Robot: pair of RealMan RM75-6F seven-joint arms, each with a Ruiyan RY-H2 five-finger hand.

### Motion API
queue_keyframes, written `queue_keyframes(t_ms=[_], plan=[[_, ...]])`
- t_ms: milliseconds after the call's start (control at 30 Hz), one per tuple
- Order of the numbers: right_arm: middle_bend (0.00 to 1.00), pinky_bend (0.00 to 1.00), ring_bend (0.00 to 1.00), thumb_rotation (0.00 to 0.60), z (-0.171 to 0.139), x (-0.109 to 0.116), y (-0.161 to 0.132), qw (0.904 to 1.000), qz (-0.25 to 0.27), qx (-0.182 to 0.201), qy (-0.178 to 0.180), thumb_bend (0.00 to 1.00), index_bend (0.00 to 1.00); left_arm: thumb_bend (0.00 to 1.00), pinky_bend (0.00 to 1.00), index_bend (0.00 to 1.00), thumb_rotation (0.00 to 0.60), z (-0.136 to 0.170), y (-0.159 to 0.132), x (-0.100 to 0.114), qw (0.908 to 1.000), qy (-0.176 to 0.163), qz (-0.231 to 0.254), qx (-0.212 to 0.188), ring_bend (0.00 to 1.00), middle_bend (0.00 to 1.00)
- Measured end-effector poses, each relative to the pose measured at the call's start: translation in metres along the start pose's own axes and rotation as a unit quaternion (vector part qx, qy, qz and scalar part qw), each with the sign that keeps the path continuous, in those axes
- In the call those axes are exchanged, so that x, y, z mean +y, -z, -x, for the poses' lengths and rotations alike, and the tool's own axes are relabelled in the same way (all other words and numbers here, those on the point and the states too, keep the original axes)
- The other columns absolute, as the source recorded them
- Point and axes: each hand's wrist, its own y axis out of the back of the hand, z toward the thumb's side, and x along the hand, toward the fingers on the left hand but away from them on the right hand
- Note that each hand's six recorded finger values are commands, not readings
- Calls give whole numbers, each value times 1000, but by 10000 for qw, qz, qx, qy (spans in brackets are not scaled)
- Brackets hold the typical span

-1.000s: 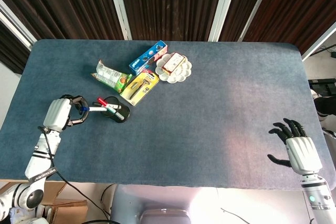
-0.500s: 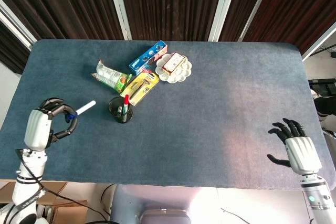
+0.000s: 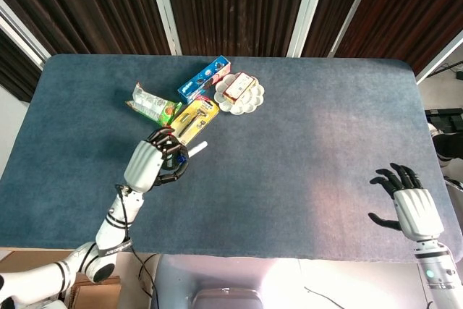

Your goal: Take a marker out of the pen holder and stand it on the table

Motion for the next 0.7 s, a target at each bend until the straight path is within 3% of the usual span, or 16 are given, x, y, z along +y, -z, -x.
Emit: queue_keyframes(t_ms=[233, 333, 433, 533, 600, 700], plan=[[340, 231, 149, 600, 0, 0, 0, 10000, -7, -2, 6, 209, 458, 503, 216, 616, 600, -24, 28, -36, 9972, 183, -610, 401, 385, 644], [340, 232, 150, 600, 0, 0, 0, 10000, -16, -5, -1, 209, 458, 464, 196, 562, 600, -29, 39, -45, 9946, 181, -829, 592, 335, 592], [340, 233, 150, 600, -1, 0, 0, 10000, -18, -12, -6, 209, 458, 403, 149, 411, 600, -32, 46, -56, 9920, 254, -944, 799, 218, 463], [340, 233, 150, 600, 0, 0, 0, 10000, -16, -13, -3, 209, 458, 361, 80, 191, 600, -30, 50, -63, 9886, 445, -1095, 929, 63, 264], [340, 233, 149, 600, 0, 0, 0, 10000, -13, -16, -4, 209, 458, 341, 43, 69, 600, -28, 49, -67, 9867, 570, -1163, 981, 8, 151], [340, 233, 150, 600, 0, 0, 0, 10000, -10, -15, -4, 209, 458, 326, 8, 0, 600, -23, 44, -69, 9859, 760, -1108, 1000, 0, 70]])
